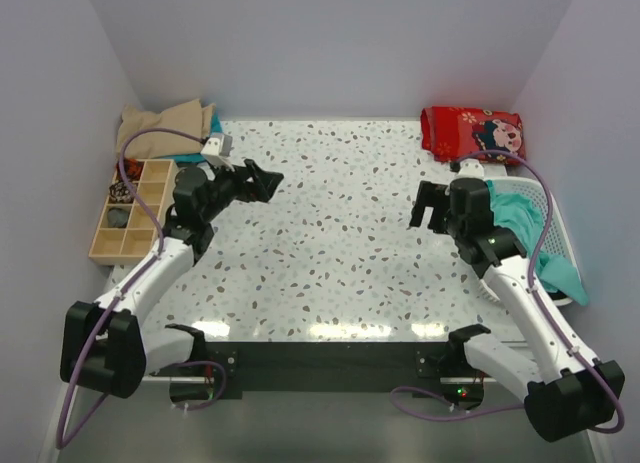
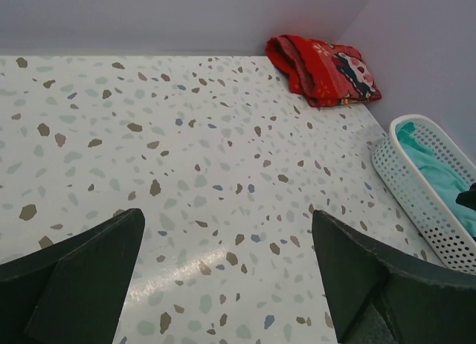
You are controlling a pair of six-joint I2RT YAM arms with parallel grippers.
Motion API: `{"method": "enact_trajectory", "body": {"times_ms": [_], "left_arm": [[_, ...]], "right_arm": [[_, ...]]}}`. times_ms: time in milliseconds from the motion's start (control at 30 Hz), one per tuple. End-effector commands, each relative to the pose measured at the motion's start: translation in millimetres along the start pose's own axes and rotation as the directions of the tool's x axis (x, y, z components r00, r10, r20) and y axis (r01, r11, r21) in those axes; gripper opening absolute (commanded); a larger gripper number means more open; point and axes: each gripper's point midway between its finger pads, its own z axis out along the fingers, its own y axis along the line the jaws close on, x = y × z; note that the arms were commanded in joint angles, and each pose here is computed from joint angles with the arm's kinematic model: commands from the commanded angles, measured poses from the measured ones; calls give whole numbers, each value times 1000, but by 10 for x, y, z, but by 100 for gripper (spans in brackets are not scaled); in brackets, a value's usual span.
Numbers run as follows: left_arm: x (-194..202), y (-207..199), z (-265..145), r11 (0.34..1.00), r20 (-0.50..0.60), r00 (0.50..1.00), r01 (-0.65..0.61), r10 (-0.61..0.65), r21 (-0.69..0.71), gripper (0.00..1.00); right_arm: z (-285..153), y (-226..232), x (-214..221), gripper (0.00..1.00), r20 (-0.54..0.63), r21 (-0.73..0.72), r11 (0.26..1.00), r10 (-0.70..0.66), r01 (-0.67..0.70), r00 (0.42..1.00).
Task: Fold and stack the t-shirts
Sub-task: Grab crumpled tshirt from bin with the right arm
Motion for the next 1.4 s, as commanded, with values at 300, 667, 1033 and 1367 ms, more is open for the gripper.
{"method": "enact_trajectory", "body": {"times_ms": [300, 667, 1033, 1367], "left_arm": [[-592, 55, -133, 986, 105, 991, -62, 78, -153, 100], [-336, 95, 257, 994, 2, 996, -94, 94, -57, 100], [-34, 124, 653, 997, -127, 989, -64, 70, 51, 100], [76, 143, 722, 996, -150, 987, -45, 56, 73, 100]], "right_arm": [[-346, -343, -758, 99, 383, 149, 981, 60, -125, 922], [385, -1033, -1434, 99, 198, 703, 709, -111, -62, 974], [717, -1883, -923, 81, 100, 767, 622, 121, -155, 988], [1076, -1970, -412, 75, 37, 681, 705, 236, -197, 971]]}}
